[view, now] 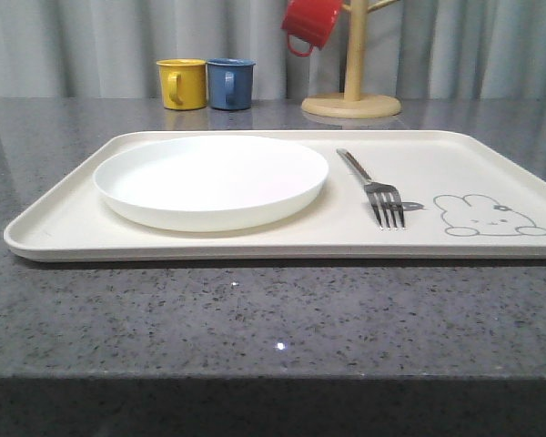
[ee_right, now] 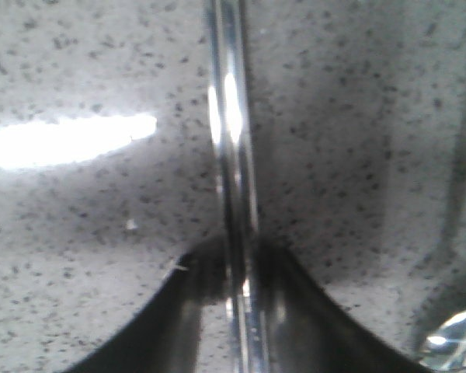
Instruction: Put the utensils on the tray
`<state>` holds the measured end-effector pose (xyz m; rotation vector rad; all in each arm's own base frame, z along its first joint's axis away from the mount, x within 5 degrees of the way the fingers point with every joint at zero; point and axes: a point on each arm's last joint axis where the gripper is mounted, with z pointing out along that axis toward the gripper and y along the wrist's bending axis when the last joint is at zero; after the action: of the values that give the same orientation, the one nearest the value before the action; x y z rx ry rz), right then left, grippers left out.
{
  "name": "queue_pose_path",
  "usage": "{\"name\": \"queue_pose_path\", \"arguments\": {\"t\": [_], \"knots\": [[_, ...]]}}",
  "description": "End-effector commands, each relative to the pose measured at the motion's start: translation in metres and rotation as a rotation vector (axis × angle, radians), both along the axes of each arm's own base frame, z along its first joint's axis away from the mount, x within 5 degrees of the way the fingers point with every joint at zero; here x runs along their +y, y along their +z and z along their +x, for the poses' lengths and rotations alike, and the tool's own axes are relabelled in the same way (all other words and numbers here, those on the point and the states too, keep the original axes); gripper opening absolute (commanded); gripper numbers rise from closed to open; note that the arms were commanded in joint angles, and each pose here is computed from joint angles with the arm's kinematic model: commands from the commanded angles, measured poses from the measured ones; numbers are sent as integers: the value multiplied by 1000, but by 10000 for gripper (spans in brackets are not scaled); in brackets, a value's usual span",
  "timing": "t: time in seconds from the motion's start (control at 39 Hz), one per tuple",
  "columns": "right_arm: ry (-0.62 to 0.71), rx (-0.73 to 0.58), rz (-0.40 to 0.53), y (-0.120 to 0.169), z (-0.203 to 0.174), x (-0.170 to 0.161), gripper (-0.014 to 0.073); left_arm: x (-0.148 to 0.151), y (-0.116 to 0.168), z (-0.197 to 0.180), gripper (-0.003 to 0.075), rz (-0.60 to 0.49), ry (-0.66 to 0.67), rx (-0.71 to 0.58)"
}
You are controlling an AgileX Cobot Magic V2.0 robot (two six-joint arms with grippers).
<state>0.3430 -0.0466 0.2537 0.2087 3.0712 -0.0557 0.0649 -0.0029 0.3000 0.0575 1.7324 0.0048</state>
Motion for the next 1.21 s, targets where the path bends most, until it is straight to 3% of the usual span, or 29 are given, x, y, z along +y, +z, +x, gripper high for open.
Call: {"name": "queue_pose_path", "arguments": {"t": [0.0, 0.1, 0.28, 0.51, 0.79, 1.18], "knots": [[5, 50, 10, 15, -11, 0, 69, 0, 16, 1, -18, -5, 2, -99], [4, 49, 10, 16, -12, 0, 10, 0, 16, 1, -18, -5, 2, -99], [5, 18, 4, 28, -15, 1, 6, 0, 16, 1, -18, -5, 2, -99], [-46, -139, 0, 75, -27, 13, 6, 0, 16, 1, -18, -5, 2, -99], [35, -240, 60, 104, -31, 73, 6, 0, 16, 1, -18, -5, 2, -99], [149, -175, 129, 84, -19, 164, 6, 0, 16, 1, -18, -5, 2, -99]]}}
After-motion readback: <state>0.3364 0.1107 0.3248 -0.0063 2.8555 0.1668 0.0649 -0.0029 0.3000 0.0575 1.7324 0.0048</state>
